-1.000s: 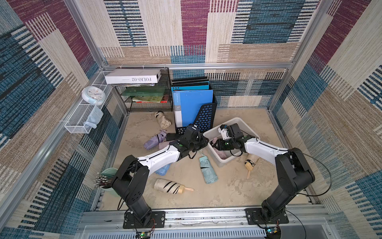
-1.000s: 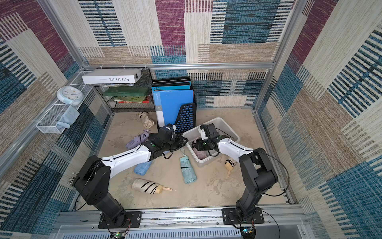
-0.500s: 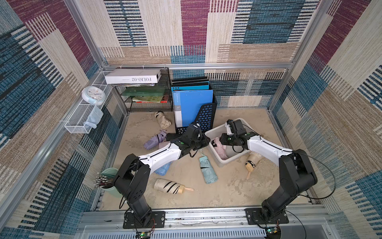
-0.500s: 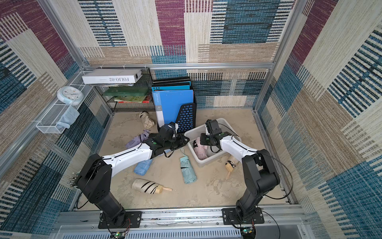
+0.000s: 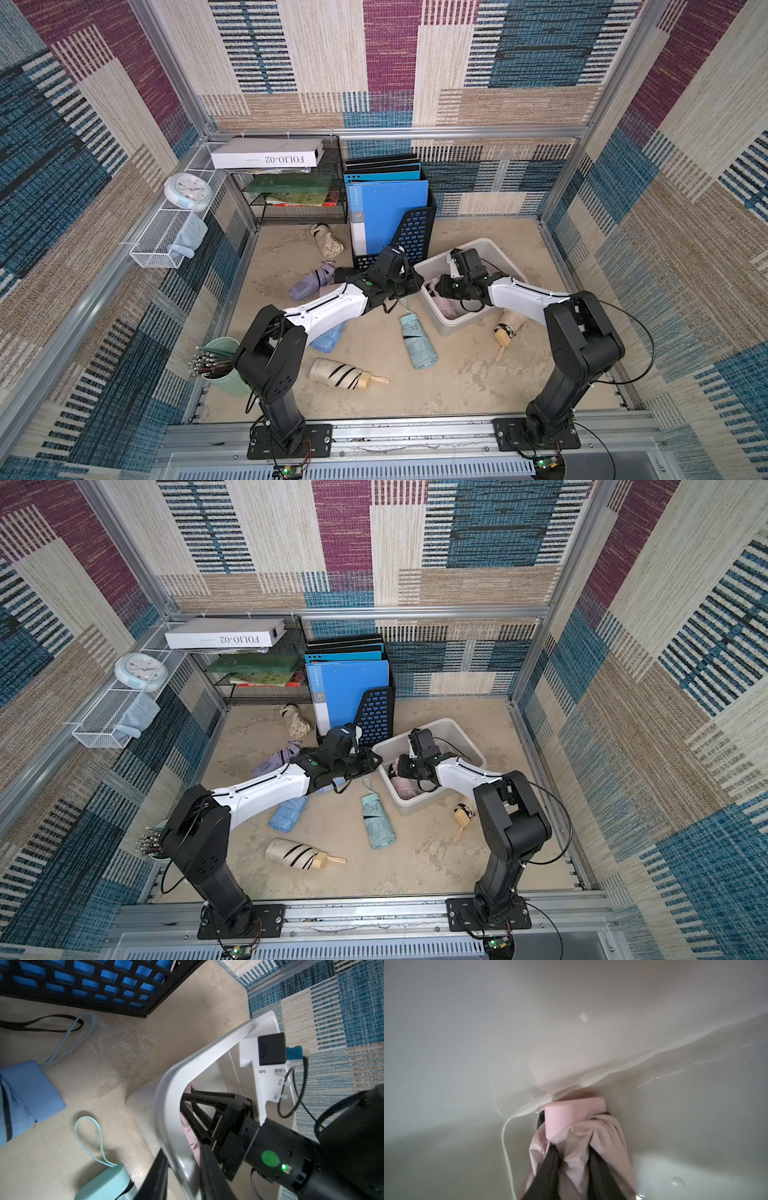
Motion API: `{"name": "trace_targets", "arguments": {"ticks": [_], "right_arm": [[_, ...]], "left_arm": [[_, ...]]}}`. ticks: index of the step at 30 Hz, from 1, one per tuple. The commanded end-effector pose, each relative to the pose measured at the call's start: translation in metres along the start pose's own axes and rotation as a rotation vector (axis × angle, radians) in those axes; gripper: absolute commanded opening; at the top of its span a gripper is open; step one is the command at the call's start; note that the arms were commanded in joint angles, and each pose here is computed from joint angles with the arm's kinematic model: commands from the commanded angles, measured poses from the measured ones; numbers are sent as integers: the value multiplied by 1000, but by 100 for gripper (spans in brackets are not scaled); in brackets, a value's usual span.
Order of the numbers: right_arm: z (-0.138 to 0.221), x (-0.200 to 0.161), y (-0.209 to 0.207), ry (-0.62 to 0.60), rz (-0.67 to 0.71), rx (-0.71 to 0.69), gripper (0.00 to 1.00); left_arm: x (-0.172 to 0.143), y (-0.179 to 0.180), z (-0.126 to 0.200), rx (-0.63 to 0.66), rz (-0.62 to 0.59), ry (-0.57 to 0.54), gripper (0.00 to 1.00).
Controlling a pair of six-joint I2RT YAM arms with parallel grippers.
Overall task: Put the umbrella into the storage box
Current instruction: Move the storage box to the center of the board.
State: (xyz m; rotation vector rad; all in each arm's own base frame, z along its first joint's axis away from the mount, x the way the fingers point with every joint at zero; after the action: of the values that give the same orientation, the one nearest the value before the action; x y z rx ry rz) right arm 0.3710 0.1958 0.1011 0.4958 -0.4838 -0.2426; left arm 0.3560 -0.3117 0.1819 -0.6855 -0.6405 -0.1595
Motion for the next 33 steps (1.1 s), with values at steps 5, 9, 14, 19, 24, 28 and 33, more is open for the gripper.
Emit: {"name": "trace_targets", "arguments": {"ticks": [5,9,14,19,24,28,33], "right_arm": [[5,-25,9,112,17,84,28],[12,-19,16,100,32,111,34],[36,5,17,14,50,71,57],[66,17,16,-56,58,52,69],[93,23,17,-105,88,21,71],[116,23,35,-104,161,91,71],[149,12,71,-131,274,207,71]], "left_arm": [[3,-6,-9,-20,-104,15,15],[6,-7,-10,-18,-120,11,18],[10,-7,-3,-1,-123,-3,36],[17,-12,12,4,-128,-37,54],[19,-13,38,32,-111,-74,66],[14,-3,70,118,-39,-86,68],[-17,25,116,279,135,-56,68]]}}
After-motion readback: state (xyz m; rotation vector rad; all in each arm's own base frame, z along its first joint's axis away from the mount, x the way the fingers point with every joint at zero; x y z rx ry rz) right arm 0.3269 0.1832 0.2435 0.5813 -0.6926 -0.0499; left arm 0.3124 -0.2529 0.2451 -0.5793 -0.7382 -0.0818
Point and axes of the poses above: each gripper's point midway between its finger pads, its own z axis back along the fingers, its own y axis along the line the jaws close on, x = y × z, the point moved 4 cm from there along z, back along the fingers, and after that the axes turned 15 degrees about -z, right-handed, at the moved point
